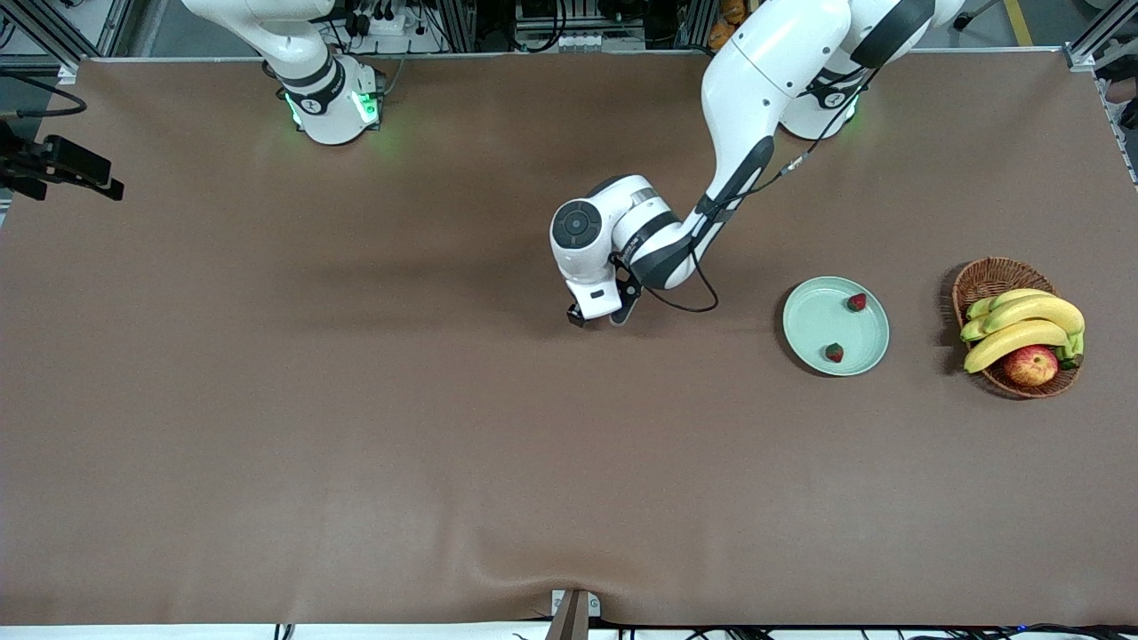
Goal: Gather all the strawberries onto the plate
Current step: 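Carry the last strawberry to the plate and release it with the left gripper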
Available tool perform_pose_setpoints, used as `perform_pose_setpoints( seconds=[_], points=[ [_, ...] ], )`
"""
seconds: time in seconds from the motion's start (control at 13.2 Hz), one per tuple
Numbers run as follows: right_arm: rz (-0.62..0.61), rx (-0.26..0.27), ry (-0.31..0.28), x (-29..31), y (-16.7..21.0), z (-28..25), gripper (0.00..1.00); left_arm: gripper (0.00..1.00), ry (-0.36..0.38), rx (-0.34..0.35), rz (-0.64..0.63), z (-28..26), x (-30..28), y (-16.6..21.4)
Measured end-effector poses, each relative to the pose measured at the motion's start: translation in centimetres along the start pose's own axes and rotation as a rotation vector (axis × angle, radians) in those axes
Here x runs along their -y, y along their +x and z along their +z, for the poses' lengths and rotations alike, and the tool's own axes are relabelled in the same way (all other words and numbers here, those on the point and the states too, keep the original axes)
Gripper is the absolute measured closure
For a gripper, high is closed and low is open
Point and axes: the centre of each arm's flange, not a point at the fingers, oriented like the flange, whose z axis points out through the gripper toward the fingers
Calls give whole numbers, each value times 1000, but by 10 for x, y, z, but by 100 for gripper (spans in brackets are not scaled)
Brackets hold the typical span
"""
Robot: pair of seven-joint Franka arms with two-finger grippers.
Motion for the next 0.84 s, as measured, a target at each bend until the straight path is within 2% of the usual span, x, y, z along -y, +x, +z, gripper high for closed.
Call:
perform_pose_setpoints(
  seconds=[0.08,0.15,0.38,0.46,0.68,0.84],
  points=[
    [-4,-15,-1,0,-1,-6,0,12,0,-2,-4,0,-1,2],
    [-4,-26,-2,0,-1,-11,0,22,-1,-3,-8,0,-2,5],
    [3,-51,-3,-4,2,-14,0,59,-9,-1,-17,-4,-6,10],
    [3,-62,-4,-4,4,-14,0,65,-9,-1,-13,-4,-7,11],
    [2,-66,-4,-3,5,-14,0,65,-18,-2,54,-13,-13,23],
    [2,-65,-4,-4,5,-14,0,65,-9,-16,110,-32,-21,49]
  ],
)
